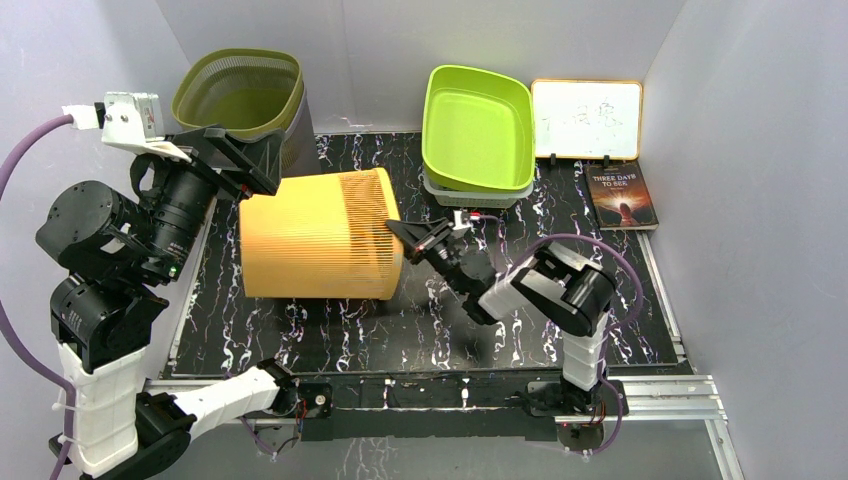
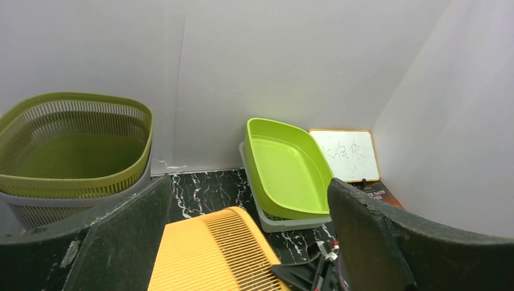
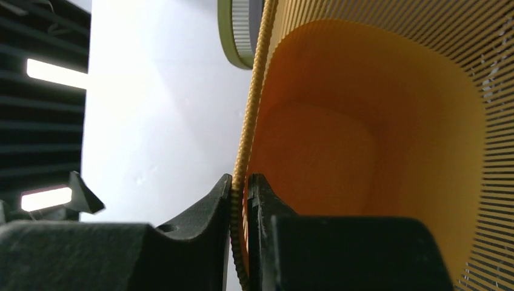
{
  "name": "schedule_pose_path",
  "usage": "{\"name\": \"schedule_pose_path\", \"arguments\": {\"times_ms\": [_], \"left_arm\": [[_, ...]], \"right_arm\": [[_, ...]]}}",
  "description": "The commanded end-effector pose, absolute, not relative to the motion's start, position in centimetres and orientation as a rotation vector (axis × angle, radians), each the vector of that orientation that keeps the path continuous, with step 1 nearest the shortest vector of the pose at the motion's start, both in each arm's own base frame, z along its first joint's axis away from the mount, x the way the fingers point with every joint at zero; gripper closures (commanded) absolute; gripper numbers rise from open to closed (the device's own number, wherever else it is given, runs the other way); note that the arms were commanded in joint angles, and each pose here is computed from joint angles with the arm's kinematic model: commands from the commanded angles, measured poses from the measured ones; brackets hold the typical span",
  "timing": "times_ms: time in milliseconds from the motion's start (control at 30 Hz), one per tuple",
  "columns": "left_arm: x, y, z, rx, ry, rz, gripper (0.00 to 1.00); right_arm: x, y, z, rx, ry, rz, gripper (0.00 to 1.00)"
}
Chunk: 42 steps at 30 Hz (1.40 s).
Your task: Turn the large container upside down
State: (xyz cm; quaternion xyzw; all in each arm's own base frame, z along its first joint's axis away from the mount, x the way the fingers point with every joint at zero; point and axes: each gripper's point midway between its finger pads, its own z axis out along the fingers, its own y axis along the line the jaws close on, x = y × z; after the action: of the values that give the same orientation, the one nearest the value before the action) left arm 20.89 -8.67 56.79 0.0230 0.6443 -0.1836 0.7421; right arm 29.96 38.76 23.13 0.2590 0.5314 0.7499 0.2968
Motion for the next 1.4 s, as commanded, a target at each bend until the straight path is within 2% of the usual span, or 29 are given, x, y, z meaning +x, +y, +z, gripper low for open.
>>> {"name": "schedule_pose_path", "arguments": {"times_ms": [0,300,767,1033,1167,1367], "left_arm": [[21.0,-8.0,57.1,0.043,1.409,-0.359,0.02],[21.3,-8.2,56.6,0.045,1.420,-0.358,0.02],[21.9,-8.9,55.2,0.050,1.449,-0.364,0.02],[22.3,-9.3,53.7,0.059,1.482,-0.360,0.02],[22.5,-9.6,53.0,0.057,1.492,-0.365,0.02],[23.1,-10.2,51.8,0.062,1.514,-0.372,0.02]], "right_arm": [[29.3,32.0,26.8,0.744,1.141,2.182,1.00],[29.0,28.6,24.2,0.767,1.242,2.106,1.00],[27.8,27.1,17.1,0.830,1.470,1.923,1.00],[28.5,26.1,12.8,0.827,1.634,1.719,0.71],[29.3,25.8,10.3,0.800,1.758,1.560,0.66],[31.1,24.9,9.4,0.717,1.884,1.266,0.60]]}}
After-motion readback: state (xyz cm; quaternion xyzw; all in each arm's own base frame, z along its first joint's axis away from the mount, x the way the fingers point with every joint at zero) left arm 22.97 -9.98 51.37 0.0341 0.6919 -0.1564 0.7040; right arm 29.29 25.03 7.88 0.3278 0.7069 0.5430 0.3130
